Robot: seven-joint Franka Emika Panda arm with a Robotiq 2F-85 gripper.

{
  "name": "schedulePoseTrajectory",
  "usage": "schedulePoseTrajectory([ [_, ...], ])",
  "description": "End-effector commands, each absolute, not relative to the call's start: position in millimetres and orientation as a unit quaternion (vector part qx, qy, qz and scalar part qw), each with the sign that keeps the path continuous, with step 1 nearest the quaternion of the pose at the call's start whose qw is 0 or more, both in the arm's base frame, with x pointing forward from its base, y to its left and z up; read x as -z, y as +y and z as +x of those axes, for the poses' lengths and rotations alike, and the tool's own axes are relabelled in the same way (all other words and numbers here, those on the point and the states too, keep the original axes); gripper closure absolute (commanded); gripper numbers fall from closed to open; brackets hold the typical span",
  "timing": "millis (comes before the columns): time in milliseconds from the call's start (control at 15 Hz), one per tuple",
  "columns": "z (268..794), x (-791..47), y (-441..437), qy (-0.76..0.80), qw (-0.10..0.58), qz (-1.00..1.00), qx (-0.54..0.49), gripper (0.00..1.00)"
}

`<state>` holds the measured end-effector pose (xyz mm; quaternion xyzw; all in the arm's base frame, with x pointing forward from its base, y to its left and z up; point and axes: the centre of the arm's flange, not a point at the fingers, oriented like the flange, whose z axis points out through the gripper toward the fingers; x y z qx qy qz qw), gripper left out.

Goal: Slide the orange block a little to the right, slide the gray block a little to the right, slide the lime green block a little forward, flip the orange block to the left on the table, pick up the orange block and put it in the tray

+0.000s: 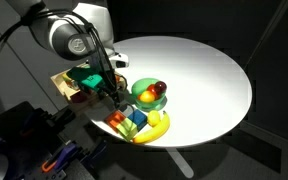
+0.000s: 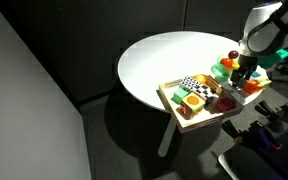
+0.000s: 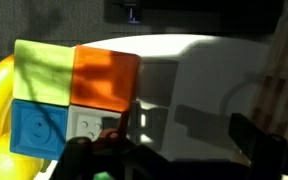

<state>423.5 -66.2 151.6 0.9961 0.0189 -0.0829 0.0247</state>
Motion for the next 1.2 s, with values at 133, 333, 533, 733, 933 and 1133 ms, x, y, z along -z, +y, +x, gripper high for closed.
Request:
schedulePoseTrajectory([
  [133,425,-146,-54,0.024,0.042,0.996,0.079,0.00],
  [333,425,-142,-51,0.025,0.044,0.995,0.084,0.00],
  [533,424,-139,-51,0.024,0.043,0.995,0.089,0.00],
  [733,421,-135,-52,0.023,0.042,0.994,0.094,0.00],
  [933,420,-132,-54,0.021,0.042,0.994,0.098,0.00],
  [1133,419,-132,-57,0.018,0.041,0.994,0.099,0.00],
])
